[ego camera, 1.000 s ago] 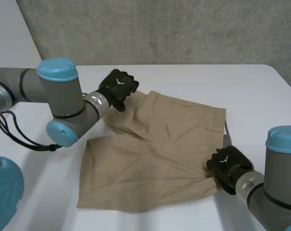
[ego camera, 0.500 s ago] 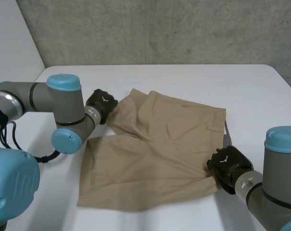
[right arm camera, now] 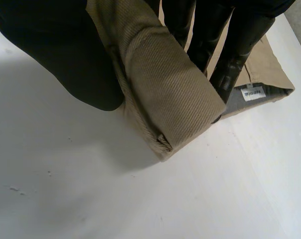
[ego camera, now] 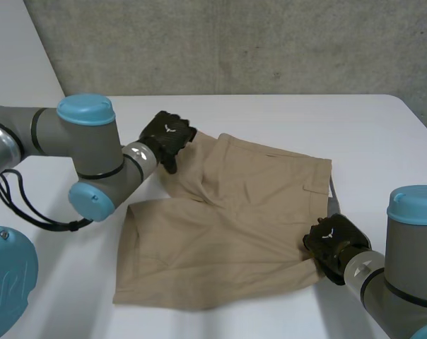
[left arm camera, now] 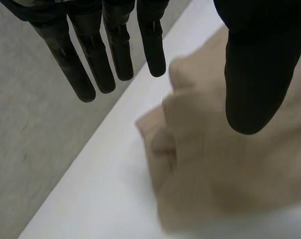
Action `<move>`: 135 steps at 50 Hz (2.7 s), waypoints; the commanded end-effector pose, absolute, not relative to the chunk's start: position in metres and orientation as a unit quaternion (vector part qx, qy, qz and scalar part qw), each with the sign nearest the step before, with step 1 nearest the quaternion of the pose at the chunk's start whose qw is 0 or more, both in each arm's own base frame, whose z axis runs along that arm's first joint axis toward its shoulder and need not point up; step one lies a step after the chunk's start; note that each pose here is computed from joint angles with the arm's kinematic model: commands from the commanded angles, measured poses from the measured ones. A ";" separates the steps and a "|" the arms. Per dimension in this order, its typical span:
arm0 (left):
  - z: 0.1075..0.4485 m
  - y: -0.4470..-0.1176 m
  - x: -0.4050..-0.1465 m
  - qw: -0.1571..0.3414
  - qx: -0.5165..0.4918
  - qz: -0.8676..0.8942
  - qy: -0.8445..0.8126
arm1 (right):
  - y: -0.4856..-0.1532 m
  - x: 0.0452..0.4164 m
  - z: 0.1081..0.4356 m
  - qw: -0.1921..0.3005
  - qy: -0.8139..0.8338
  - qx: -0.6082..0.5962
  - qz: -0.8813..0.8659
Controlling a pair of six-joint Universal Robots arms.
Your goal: Fold the shorts.
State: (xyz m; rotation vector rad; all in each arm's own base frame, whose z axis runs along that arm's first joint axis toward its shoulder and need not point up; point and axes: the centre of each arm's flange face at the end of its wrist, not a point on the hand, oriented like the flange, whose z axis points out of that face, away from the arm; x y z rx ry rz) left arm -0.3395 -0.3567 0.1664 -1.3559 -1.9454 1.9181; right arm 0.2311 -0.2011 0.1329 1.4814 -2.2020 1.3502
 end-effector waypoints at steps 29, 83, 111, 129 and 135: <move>0.114 -0.358 -0.317 -0.064 -0.485 0.545 -0.681 | -0.204 0.231 0.126 0.082 -0.742 0.495 0.445; 0.202 -0.209 -0.242 0.046 -0.359 0.514 -0.777 | -0.219 0.237 0.143 0.023 -0.784 0.386 0.485; 0.159 -0.162 -0.226 0.041 -0.352 0.463 -0.812 | -0.223 0.233 0.154 0.008 -0.797 0.346 0.495; 0.225 -0.077 -0.200 0.027 -0.437 0.441 -0.784 | -0.156 0.197 0.214 0.102 -0.733 0.534 0.409; 0.233 -0.060 -0.193 0.031 -0.445 0.438 -0.780 | -0.144 0.188 0.213 0.069 -0.736 0.567 0.363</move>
